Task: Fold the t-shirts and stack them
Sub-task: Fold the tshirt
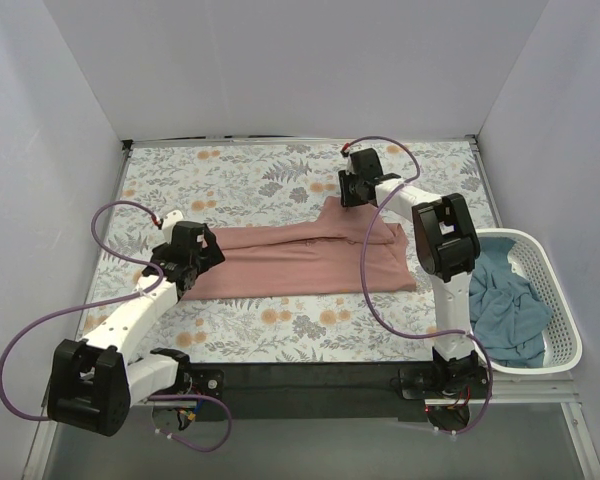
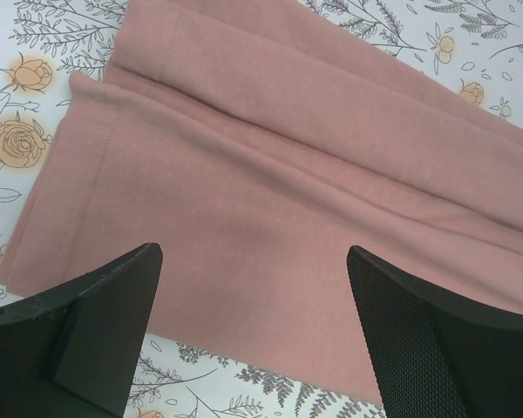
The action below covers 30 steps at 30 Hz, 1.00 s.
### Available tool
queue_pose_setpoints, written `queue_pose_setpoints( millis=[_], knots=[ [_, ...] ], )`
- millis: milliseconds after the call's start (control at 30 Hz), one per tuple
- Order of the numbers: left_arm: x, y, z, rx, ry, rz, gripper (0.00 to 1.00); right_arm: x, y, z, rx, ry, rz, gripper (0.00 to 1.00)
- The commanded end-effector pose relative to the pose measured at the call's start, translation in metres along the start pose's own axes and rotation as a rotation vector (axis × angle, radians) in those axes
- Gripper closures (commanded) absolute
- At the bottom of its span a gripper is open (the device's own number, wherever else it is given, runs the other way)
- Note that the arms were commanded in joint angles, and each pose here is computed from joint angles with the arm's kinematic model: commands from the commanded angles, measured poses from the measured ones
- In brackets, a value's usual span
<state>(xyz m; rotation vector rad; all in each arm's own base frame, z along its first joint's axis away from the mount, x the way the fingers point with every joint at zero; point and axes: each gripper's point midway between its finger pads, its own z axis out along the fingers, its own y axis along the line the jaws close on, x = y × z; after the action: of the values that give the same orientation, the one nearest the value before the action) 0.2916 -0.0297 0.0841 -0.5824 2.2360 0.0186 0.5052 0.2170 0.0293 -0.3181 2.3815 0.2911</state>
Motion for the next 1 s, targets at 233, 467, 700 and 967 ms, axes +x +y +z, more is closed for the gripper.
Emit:
queue_pose_setpoints(
  millis=[233,467,700,967],
  knots=[
    [-0.016,0.000,-0.003,-0.013,-0.061,0.004,0.13,-0.014,0.015,-0.033,-0.014,-0.016,-0.022,0.99],
    [-0.017,0.000,-0.004,-0.013,-0.064,0.004,0.13,-0.010,0.042,-0.117,-0.103,-0.078,0.010,0.99],
    [-0.019,-0.001,-0.007,-0.002,-0.077,-0.006,0.13,0.085,0.069,-0.161,-0.179,0.040,0.025,0.99],
    [-0.020,-0.001,-0.007,-0.001,-0.078,-0.005,0.13,0.165,0.084,-0.194,-0.229,0.113,0.044,0.97]
  ],
)
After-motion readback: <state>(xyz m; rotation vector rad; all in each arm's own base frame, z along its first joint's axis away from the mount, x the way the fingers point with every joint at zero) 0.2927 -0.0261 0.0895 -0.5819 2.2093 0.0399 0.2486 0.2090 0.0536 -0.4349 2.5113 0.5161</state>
